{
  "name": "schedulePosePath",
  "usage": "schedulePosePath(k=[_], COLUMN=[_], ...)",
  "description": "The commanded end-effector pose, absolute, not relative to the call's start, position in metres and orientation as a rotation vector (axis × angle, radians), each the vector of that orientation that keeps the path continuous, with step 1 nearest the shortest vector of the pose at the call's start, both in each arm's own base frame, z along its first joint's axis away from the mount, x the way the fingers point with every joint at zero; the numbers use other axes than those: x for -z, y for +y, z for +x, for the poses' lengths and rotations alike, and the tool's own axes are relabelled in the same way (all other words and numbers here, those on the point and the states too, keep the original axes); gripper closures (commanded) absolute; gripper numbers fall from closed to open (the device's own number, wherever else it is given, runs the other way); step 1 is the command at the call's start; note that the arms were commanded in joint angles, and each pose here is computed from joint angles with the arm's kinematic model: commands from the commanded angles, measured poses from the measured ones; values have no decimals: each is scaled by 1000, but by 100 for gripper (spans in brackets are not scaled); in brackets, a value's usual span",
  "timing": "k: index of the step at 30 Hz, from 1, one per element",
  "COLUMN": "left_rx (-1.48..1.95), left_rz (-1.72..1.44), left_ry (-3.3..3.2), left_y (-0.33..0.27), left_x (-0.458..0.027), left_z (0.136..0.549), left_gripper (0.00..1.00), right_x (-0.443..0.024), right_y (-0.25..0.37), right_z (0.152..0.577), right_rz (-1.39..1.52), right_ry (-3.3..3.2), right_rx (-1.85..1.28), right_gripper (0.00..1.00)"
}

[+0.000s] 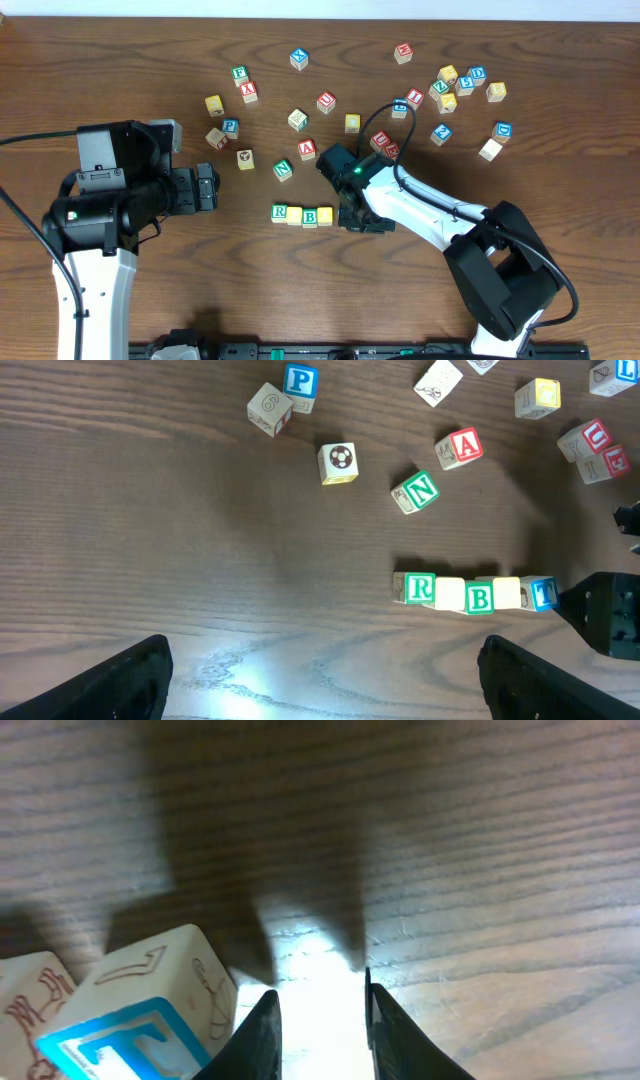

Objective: Spell out ROBOT
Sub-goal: 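Lower the right gripper down beside the T block at the row's end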

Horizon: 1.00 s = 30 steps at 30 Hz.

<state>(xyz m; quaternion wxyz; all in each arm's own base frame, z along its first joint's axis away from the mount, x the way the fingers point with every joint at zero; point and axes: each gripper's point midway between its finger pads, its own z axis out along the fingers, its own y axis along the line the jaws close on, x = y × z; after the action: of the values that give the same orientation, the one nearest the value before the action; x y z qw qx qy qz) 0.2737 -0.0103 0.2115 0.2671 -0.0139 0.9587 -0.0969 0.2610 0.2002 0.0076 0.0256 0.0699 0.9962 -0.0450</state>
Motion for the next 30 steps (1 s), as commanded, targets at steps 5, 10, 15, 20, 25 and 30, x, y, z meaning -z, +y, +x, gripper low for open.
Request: schedulePosePath(k=[5, 10, 15, 20, 25, 30], left_rx=[272, 272, 272, 272, 272, 272], left_rz=[-18, -18, -18, -18, -18, -18], left_ry=[2572, 2572, 2572, 2572, 2572, 2572], left_y=[-11, -12, -11, -11, -11, -11], left_x=[-217, -217, -217, -217, -217, -217], left_z=[275, 275, 275, 275, 275, 275], left_gripper=[4, 4, 4, 4, 4, 4], right_x=[-8, -8, -8, -8, -8, -8], right_y=[212, 216, 217, 217, 222, 227], right_z=[263, 266, 267, 267, 264, 263], right_rz=[213, 211, 211, 210, 195, 180], right_ry=[3062, 3051, 3047, 3048, 3052, 3049], right_rx=[77, 55, 47, 45, 25, 13], right_gripper=[75, 75, 75, 75, 75, 74])
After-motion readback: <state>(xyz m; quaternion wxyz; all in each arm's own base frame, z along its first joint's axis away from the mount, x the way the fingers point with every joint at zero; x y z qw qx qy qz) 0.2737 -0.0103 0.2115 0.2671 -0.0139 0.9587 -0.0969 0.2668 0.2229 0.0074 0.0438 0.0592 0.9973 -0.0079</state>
